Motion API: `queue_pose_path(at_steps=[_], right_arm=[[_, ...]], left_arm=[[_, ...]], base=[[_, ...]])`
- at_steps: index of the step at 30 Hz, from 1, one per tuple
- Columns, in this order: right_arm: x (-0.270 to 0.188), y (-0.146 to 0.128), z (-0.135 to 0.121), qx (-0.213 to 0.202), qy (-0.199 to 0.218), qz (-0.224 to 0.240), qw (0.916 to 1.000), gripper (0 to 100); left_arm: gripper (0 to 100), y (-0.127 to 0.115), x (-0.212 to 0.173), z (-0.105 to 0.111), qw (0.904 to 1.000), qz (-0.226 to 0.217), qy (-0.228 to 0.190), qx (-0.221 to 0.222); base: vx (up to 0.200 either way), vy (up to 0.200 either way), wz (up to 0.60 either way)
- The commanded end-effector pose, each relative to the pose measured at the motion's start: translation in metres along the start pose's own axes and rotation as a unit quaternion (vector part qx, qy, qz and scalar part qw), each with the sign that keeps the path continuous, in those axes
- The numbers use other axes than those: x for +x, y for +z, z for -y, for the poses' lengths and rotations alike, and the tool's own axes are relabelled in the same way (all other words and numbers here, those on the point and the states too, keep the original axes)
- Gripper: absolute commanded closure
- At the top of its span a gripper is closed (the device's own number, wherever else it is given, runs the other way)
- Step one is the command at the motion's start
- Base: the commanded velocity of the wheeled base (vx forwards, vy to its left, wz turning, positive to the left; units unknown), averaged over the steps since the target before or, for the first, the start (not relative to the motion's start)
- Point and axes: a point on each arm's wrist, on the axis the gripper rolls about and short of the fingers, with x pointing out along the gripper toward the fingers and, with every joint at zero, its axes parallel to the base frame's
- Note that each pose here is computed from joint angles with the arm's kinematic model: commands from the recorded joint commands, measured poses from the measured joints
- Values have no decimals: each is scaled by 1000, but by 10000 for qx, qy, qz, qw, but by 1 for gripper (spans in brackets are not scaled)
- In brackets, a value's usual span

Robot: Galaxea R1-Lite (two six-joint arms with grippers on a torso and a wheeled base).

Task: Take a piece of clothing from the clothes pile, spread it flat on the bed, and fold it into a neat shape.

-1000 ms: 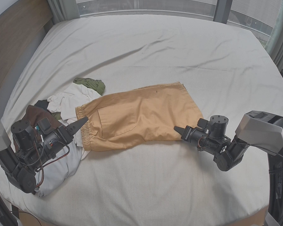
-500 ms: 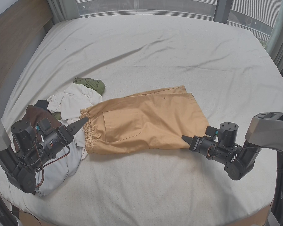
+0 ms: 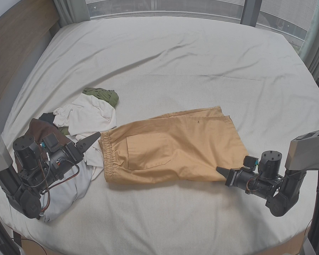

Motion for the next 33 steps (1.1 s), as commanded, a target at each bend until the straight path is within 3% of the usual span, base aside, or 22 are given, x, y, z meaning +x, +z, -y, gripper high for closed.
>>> queue_pose_path(at_steps=[1,14,23,24,30,33], right_arm=[[-18,-11,6,-38,-209,-278,9994,100],[-32,-19,8,-59,-349,-496,9981,100],[-27,-16,7,-87,-274,-418,9987,100],[-27,-16,6,-89,-271,-411,9987,0],[-29,-17,6,-88,-282,-439,9986,0],[-38,-28,5,-60,-332,-751,9966,0]], left_arm=[[0,-5,0,3,9999,-107,-35,-15],[0,-18,-4,6,9992,-392,-60,-75],[0,-46,-2,-1,9952,-962,109,-119],[0,-48,-2,-2,9950,-985,124,-99],[0,-52,-3,-1,9940,-1087,121,-96],[0,-57,-2,-3,9929,-1172,154,-113]], base=[[0,0,0],[0,0,0],[0,0,0],[0,0,0],[0,0,0],[0,0,0]])
